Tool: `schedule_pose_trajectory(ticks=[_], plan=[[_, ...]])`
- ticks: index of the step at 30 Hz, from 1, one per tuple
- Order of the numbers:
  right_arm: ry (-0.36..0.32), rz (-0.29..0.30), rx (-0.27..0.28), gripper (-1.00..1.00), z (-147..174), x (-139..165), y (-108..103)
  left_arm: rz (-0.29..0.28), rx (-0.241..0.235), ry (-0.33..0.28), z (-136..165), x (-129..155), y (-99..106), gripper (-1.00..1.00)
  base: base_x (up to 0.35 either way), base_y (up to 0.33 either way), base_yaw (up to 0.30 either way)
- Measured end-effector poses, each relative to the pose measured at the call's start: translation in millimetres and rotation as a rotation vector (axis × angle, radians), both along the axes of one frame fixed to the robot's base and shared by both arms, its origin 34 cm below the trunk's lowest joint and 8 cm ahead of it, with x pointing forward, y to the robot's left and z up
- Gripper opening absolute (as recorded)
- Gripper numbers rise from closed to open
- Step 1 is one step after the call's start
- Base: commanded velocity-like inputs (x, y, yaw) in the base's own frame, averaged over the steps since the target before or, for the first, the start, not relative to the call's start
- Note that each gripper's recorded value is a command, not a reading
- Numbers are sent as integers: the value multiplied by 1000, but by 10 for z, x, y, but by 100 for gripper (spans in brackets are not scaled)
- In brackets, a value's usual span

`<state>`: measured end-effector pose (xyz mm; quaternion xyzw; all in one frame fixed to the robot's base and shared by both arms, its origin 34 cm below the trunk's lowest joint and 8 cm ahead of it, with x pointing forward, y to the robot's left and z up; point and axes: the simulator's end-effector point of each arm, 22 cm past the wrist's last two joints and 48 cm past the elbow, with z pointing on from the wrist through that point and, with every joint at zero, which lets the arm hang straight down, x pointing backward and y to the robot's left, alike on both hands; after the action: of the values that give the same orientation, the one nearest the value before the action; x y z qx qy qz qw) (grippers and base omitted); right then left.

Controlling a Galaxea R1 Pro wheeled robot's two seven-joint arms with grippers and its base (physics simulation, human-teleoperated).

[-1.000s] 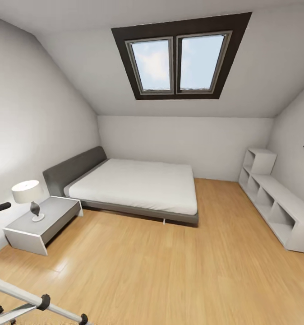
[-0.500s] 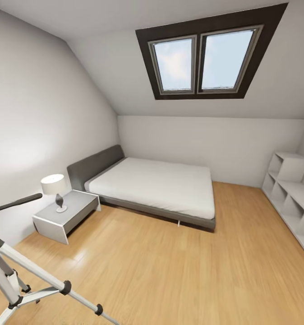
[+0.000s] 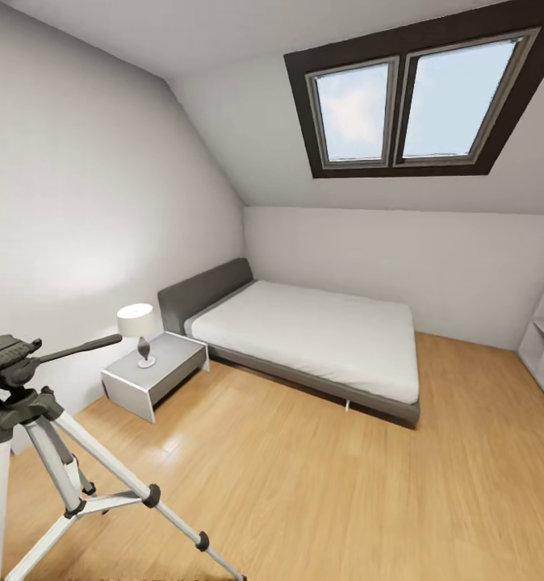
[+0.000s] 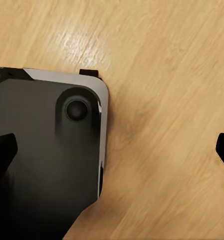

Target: Attach the digital camera to the camera tripod in the bedroom.

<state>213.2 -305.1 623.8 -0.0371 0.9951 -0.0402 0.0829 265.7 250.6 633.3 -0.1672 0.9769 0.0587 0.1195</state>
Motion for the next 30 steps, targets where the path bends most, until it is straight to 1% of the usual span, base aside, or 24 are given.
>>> schedule_pose_trajectory(ticks=[13,30], plan=[[0,1,1,100,0,-1,6,0,2,2,0,-4,16,-100,174,-121,269],[1,1,1,100,-1,-3,9,2,3,-1,0,2,20,-100,14,-9,269]])
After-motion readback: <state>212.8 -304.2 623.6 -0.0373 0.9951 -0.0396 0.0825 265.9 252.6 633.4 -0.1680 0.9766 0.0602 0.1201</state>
